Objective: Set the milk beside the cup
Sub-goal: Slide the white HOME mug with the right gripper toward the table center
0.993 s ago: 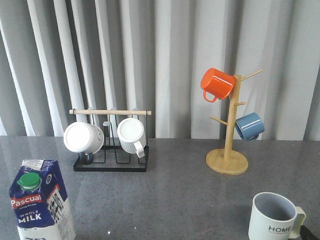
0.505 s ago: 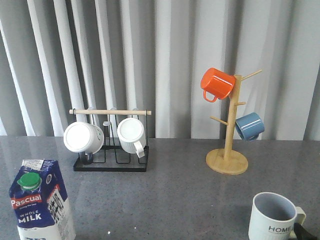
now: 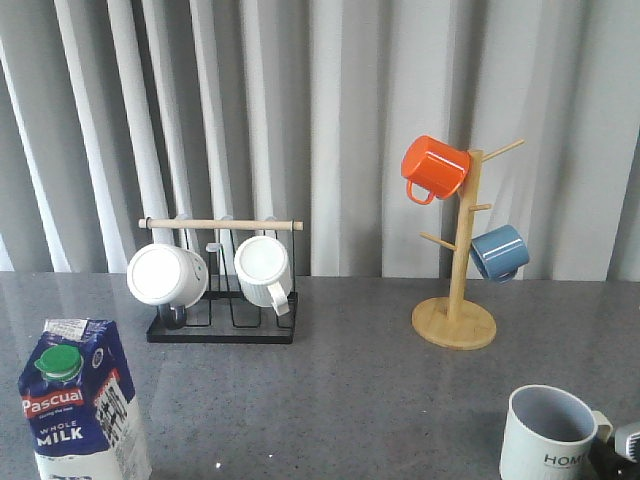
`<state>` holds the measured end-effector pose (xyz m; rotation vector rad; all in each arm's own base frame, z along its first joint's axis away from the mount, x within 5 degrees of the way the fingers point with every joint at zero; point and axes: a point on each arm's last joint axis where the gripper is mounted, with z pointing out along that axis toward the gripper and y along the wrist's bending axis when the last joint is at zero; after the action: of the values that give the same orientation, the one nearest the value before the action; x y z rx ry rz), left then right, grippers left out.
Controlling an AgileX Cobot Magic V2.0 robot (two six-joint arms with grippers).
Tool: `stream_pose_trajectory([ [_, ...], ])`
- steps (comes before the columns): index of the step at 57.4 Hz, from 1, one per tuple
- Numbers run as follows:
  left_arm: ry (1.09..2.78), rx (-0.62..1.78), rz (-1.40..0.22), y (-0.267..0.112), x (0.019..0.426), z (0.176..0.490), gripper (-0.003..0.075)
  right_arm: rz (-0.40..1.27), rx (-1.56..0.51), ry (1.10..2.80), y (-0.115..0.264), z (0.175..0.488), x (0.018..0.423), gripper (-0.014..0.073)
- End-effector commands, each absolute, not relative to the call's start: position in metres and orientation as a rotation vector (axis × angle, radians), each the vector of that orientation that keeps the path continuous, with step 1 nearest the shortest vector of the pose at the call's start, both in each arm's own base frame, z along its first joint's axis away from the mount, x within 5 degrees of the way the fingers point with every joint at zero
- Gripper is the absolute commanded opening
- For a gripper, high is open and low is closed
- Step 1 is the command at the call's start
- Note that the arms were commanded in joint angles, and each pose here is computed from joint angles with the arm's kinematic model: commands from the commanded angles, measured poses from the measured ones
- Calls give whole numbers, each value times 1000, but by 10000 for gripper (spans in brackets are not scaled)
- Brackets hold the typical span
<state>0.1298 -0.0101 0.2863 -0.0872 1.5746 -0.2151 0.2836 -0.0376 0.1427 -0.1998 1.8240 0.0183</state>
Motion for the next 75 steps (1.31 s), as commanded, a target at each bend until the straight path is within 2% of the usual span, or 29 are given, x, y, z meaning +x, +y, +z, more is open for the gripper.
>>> stream_pose_trajectory([
  [1,1469,-91,-243,-11,131,304,540,57,-180,1706,-35,163,291,-4],
  [15,1469,-91,-243,-11,131,304,540,197,-195,1625,9,181,292,-3],
  [24,1469,-91,-243,-11,131,304,540,260,-77,1614,49,197,286,-3],
  [35,1469,-91,-243,-11,131,304,540,186,21,1647,87,195,274,-3],
  [46,1469,-91,-243,-11,131,304,540,116,-15,1707,116,179,264,-3],
  [58,1469,-91,-243,-11,131,304,540,155,-55,1704,147,179,269,-3],
  [75,1469,-91,-243,-11,131,304,540,80,-57,1730,159,178,276,-3],
])
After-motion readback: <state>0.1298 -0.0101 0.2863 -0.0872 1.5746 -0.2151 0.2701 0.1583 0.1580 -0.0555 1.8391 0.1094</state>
